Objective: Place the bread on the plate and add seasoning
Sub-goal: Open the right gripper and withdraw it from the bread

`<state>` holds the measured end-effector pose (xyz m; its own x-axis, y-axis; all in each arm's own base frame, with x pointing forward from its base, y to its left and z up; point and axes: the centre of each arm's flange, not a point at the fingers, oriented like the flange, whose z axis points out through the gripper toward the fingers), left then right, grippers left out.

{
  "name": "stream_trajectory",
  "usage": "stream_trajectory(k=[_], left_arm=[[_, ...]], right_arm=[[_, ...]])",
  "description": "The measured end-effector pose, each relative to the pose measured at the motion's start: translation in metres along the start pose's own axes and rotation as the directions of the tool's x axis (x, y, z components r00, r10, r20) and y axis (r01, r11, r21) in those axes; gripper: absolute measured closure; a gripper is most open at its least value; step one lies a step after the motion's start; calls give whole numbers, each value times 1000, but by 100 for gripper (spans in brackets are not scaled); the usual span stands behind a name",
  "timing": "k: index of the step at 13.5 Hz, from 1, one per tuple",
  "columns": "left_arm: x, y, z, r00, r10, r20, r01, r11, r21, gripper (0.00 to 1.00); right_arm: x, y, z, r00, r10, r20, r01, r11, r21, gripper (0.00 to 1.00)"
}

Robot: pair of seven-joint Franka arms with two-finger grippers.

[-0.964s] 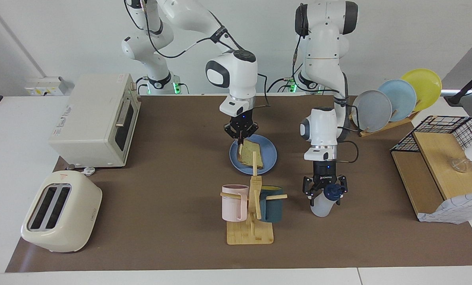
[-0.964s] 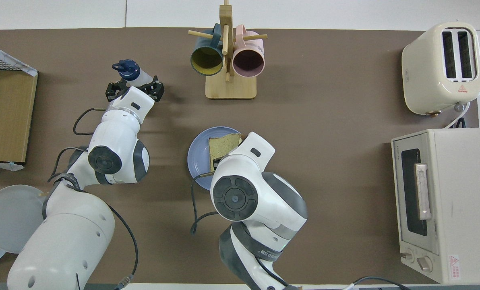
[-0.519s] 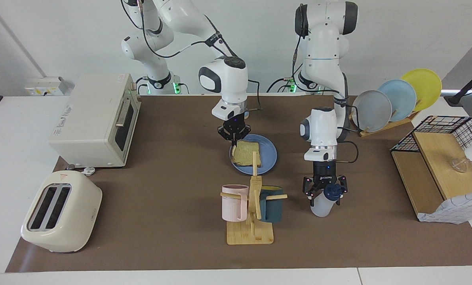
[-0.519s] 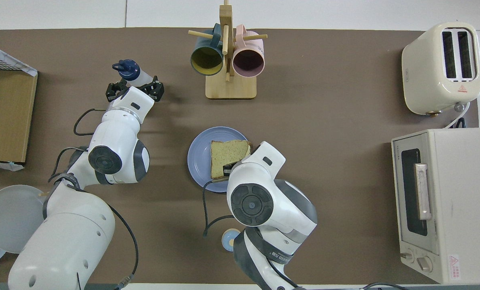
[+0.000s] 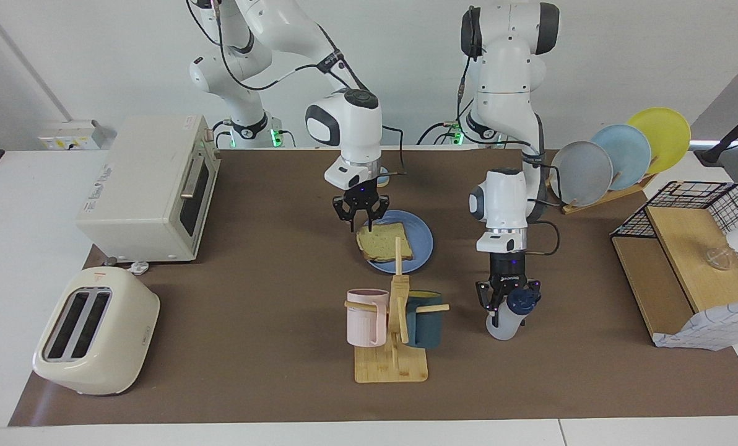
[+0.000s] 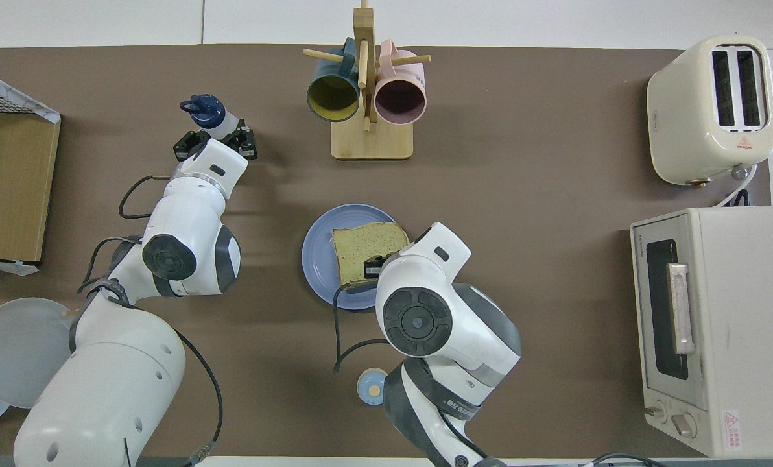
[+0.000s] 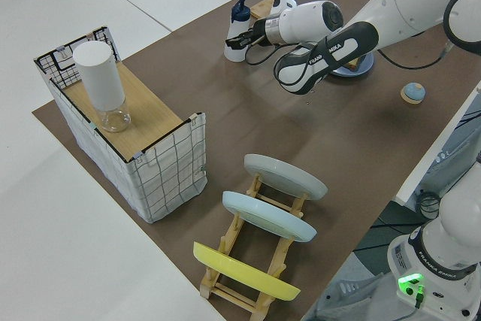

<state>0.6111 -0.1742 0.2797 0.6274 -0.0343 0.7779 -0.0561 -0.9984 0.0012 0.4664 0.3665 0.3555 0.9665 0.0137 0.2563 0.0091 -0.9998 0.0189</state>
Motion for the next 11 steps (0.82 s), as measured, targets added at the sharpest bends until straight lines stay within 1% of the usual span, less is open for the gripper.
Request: stream_trajectory(k=[1, 2, 3, 4, 7, 8, 10, 11], left_arm=[[0, 0, 0, 1000, -1, 0, 1, 1000, 0, 48], [0, 0, 0, 1000, -7, 0, 7, 1000, 0, 50], [0, 0, 0, 1000, -12, 0, 12, 1000, 0, 54], [0, 0, 0, 1000, -14, 0, 14, 1000, 0, 54], [0, -2, 0, 1000, -21, 0, 21, 1000, 2, 54], [1, -2, 0, 1000, -21, 1, 21, 1000, 3, 54], [3, -3, 2, 1000, -24, 10, 24, 1000, 4, 58], [7, -3, 3, 999, -26, 23, 26, 1000, 3, 58]], right_arm=[[2, 1, -7, 1000, 3, 0, -3, 1000, -4, 31], [6, 4, -18, 1000, 4, -1, -4, 1000, -11, 16], [12, 8, -27, 1000, 0, 0, 0, 1000, -20, 6], [18, 15, -37, 1000, -11, 4, 11, 999, -33, 0], [40, 51, -57, 1000, 12, 25, -10, 997, -74, 0], [48, 68, -65, 998, 27, 48, -23, 997, -80, 0], [66, 107, -88, 991, 57, 121, -50, 997, -63, 0], [77, 132, -100, 986, 67, 151, -60, 997, -47, 0]])
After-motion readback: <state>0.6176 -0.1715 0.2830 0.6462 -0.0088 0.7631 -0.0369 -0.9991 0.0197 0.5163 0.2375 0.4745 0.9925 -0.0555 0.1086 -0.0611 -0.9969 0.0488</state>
